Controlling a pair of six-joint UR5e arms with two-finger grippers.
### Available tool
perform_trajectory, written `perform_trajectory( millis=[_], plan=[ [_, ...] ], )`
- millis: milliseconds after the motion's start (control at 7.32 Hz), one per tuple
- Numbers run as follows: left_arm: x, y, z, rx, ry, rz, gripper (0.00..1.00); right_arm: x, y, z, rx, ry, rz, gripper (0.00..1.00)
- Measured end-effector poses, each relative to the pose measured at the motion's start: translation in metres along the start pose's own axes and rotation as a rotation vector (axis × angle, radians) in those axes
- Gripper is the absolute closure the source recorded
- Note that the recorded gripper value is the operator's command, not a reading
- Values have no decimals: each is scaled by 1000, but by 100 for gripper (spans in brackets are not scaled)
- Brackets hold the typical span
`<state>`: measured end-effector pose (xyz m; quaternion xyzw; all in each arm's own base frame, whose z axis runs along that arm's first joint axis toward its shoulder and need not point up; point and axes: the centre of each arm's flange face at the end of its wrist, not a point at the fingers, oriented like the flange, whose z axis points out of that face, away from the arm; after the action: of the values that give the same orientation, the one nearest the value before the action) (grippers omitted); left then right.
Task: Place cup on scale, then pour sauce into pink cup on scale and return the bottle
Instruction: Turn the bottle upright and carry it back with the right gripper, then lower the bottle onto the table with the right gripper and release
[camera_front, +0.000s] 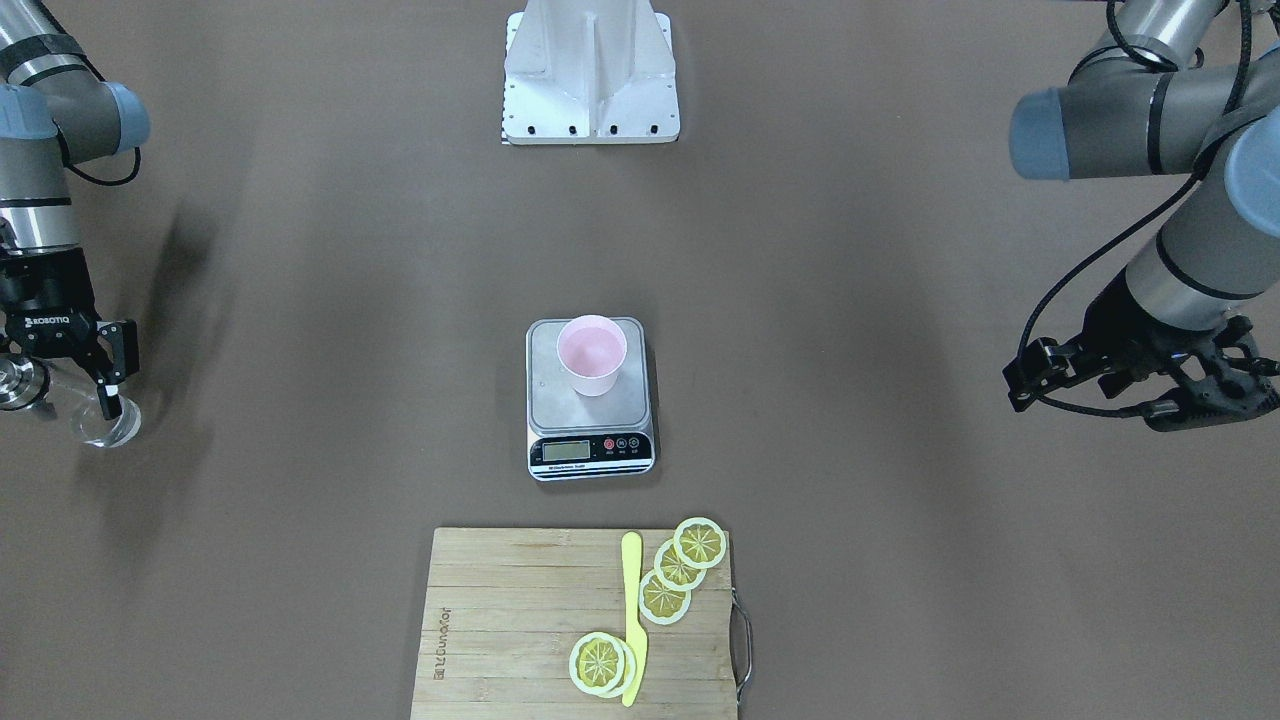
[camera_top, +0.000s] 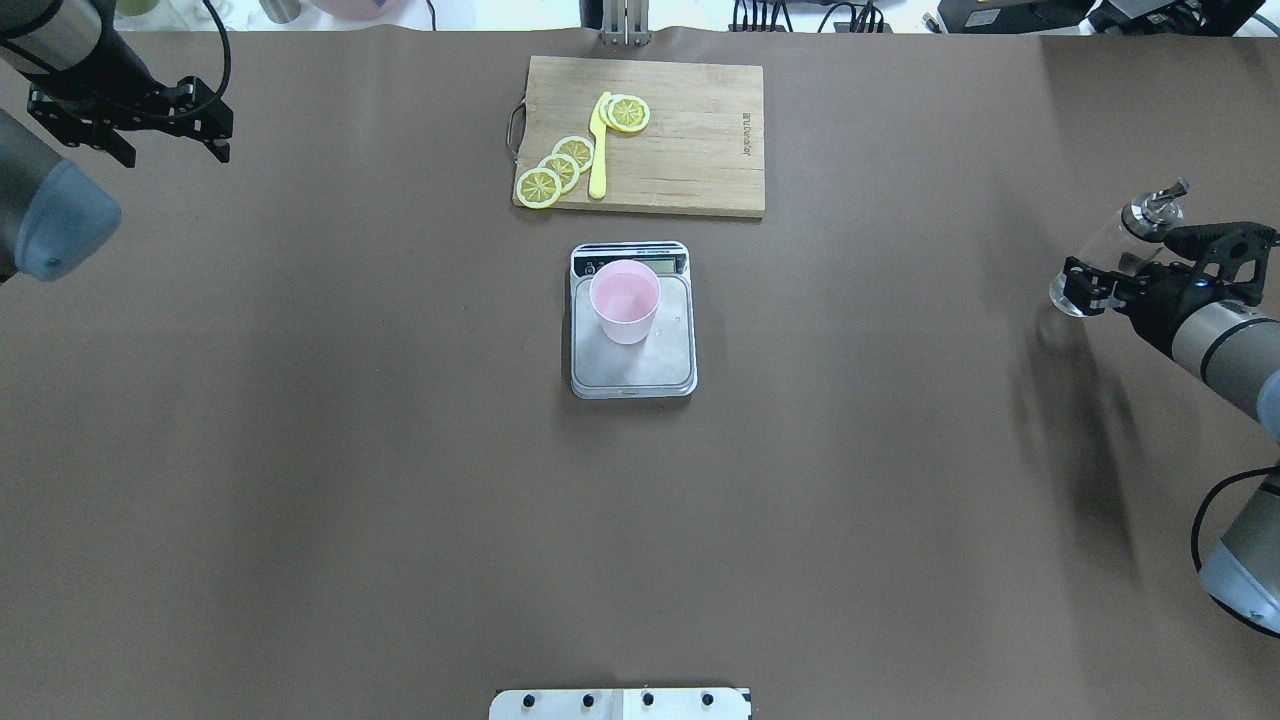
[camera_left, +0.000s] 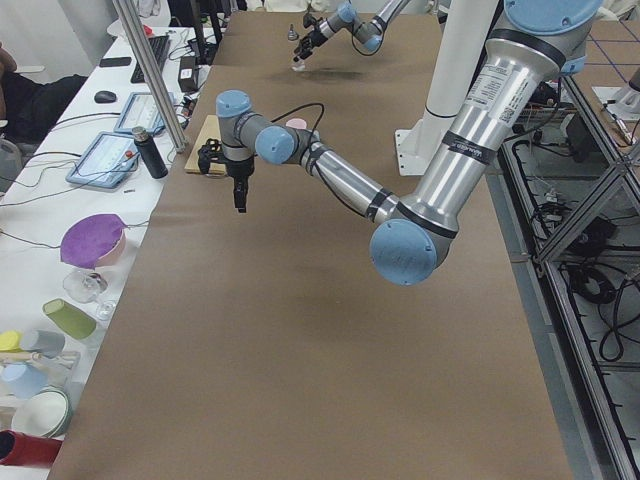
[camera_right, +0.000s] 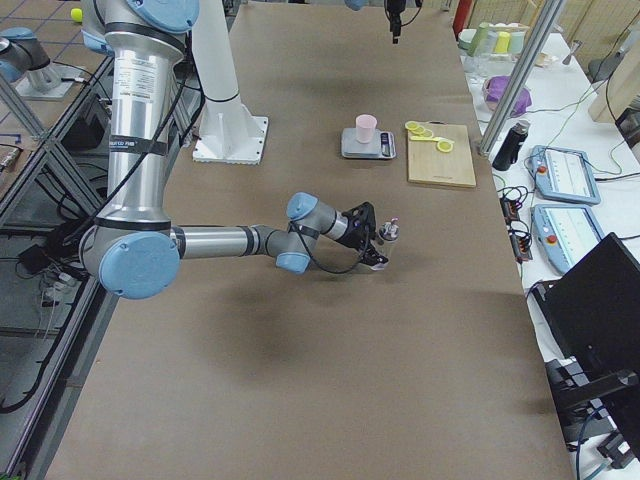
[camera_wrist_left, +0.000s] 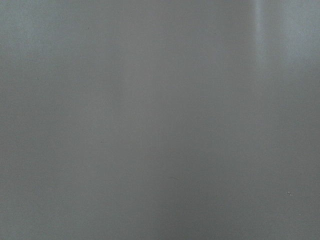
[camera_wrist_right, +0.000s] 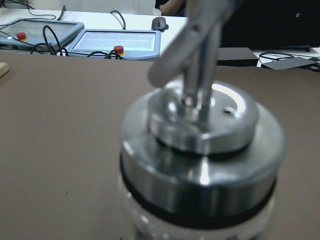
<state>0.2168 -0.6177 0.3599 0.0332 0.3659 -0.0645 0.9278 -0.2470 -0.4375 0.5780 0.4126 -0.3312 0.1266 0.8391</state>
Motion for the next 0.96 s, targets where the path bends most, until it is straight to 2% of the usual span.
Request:
perform_trajectory(
  millis=[137, 273, 410, 546, 683, 956],
  plan=[
    [-1, 0, 0, -1, -1, -1, 1, -3, 3, 0, -3, -4, -3, 69],
    [-1, 0, 1, -1, -2, -1, 1, -7, 6, -1, -6, -11, -6, 61],
    [-2, 0, 2, -2, -3, -1, 1, -12, 8, -2, -9, -20, -8, 47],
    [-2, 1, 2, -3, -3, -1, 1, -17, 9, -3, -10, -28, -10, 18],
    [-2, 1, 2, -4, -3, -1, 1, -20, 11, -4, -11, -33, -13, 0],
    [-3, 0, 4, -5, -6, -3, 1, -28, 18, -5, -2, -32, -24, 0]
  ],
)
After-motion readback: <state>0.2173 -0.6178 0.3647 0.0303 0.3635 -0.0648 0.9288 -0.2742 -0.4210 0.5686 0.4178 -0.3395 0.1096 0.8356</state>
